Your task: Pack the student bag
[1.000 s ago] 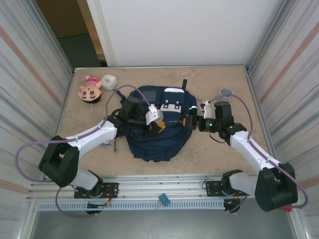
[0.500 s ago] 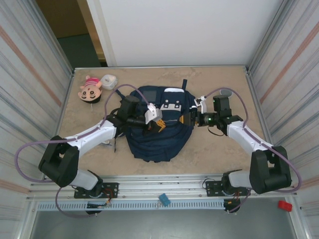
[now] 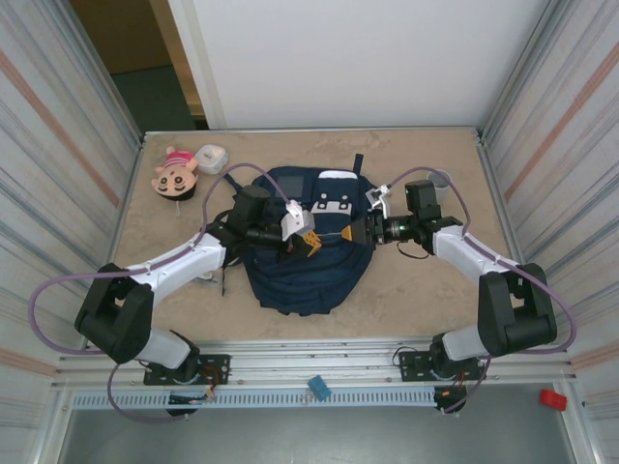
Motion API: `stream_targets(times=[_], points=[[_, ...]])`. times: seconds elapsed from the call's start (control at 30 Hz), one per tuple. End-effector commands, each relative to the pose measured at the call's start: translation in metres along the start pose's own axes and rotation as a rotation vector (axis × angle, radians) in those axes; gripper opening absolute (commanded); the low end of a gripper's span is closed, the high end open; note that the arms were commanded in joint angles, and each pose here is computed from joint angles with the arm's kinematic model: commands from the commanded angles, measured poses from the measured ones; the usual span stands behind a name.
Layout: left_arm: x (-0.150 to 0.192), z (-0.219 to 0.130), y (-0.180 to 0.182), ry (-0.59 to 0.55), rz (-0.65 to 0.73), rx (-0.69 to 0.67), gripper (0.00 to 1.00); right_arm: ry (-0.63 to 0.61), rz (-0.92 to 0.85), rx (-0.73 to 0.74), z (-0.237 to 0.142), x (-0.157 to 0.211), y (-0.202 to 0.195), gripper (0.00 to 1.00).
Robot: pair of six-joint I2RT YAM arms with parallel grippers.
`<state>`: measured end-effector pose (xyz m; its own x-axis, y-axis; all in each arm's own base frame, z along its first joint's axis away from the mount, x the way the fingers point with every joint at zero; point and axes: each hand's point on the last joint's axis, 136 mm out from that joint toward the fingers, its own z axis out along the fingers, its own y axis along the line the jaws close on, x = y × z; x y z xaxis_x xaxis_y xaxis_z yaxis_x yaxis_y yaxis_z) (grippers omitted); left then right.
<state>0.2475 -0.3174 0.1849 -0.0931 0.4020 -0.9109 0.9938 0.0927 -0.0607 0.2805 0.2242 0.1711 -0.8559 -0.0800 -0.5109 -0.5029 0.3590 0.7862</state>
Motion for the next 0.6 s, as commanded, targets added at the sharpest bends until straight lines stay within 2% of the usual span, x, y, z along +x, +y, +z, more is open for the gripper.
stream_targets(times=[0.0,0.07,0.3,0.47,0.57], points=[[-0.043,-0.01,-0.005,-0.115,0.092,0.031,0.0,0.055,-0.007,-0.099,0.0,0.006,0.019,0.63],[-0.043,-0.011,-0.005,-0.116,0.092,0.03,0.0,0.063,0.0,-0.111,0.001,0.007,0.02,0.6],[-0.045,-0.011,-0.005,-0.116,0.095,0.026,0.0,0.08,0.024,-0.103,0.003,0.008,0.014,0.33],[-0.043,-0.011,-0.004,-0.111,0.091,0.018,0.0,0.075,0.025,-0.077,0.003,0.008,0.011,0.21],[-0.043,-0.012,-0.001,-0.106,0.086,-0.003,0.0,0.069,0.026,-0.053,0.001,0.008,0.009,0.1]])
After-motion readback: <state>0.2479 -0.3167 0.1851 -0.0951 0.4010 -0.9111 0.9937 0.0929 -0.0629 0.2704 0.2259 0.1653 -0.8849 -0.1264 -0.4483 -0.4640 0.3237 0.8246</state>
